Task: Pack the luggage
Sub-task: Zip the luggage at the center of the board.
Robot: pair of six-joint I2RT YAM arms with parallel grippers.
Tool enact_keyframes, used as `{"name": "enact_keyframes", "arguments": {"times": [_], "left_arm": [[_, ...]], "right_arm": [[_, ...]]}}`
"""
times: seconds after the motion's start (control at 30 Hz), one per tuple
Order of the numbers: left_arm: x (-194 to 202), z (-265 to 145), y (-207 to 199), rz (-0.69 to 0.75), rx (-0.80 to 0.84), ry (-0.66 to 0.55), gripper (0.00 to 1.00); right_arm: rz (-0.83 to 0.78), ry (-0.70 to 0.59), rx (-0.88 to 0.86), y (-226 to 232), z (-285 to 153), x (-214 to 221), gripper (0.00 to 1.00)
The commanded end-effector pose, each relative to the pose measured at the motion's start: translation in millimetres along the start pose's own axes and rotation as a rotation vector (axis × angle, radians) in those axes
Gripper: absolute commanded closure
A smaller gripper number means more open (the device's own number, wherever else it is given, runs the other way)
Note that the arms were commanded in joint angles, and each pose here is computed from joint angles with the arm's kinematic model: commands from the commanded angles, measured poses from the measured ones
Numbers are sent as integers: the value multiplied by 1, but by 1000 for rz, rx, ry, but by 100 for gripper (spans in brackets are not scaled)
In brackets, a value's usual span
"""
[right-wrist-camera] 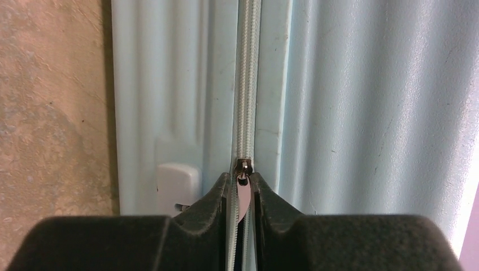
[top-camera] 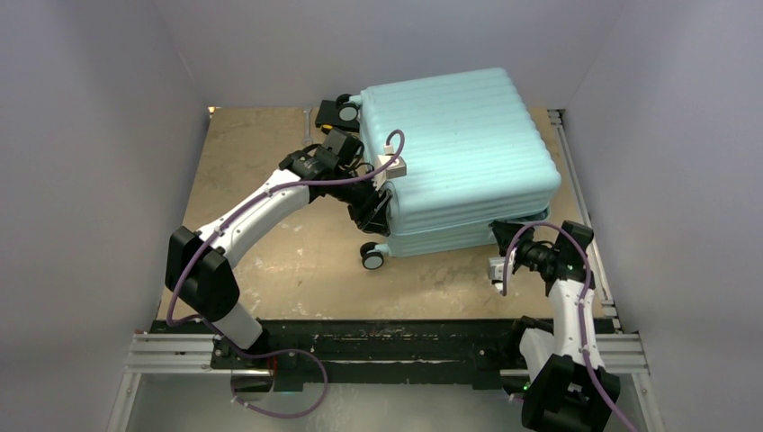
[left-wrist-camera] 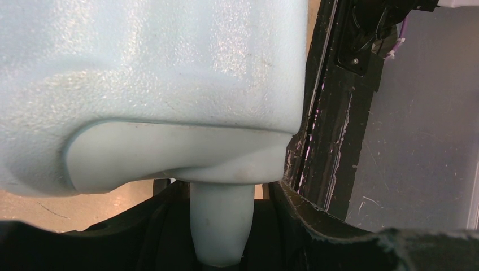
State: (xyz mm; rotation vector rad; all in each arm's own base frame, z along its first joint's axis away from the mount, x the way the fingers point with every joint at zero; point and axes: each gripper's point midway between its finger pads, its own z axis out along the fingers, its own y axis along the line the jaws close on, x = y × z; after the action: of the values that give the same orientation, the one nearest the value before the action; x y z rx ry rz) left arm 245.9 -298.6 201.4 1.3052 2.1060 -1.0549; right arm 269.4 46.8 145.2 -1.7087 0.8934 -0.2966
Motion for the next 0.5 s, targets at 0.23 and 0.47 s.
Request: {"name": "enact_keyframes", "arguments": {"times": [0.23,0.47], "left_arm": [[-77,-44,-29,230,12,-239,100],[-75,-45,-29,232,6,-242,100]], "right_arm": [[-315,27,138,-49,-3,7,86],[-369,63,159,-76,-12,12,86]]}}
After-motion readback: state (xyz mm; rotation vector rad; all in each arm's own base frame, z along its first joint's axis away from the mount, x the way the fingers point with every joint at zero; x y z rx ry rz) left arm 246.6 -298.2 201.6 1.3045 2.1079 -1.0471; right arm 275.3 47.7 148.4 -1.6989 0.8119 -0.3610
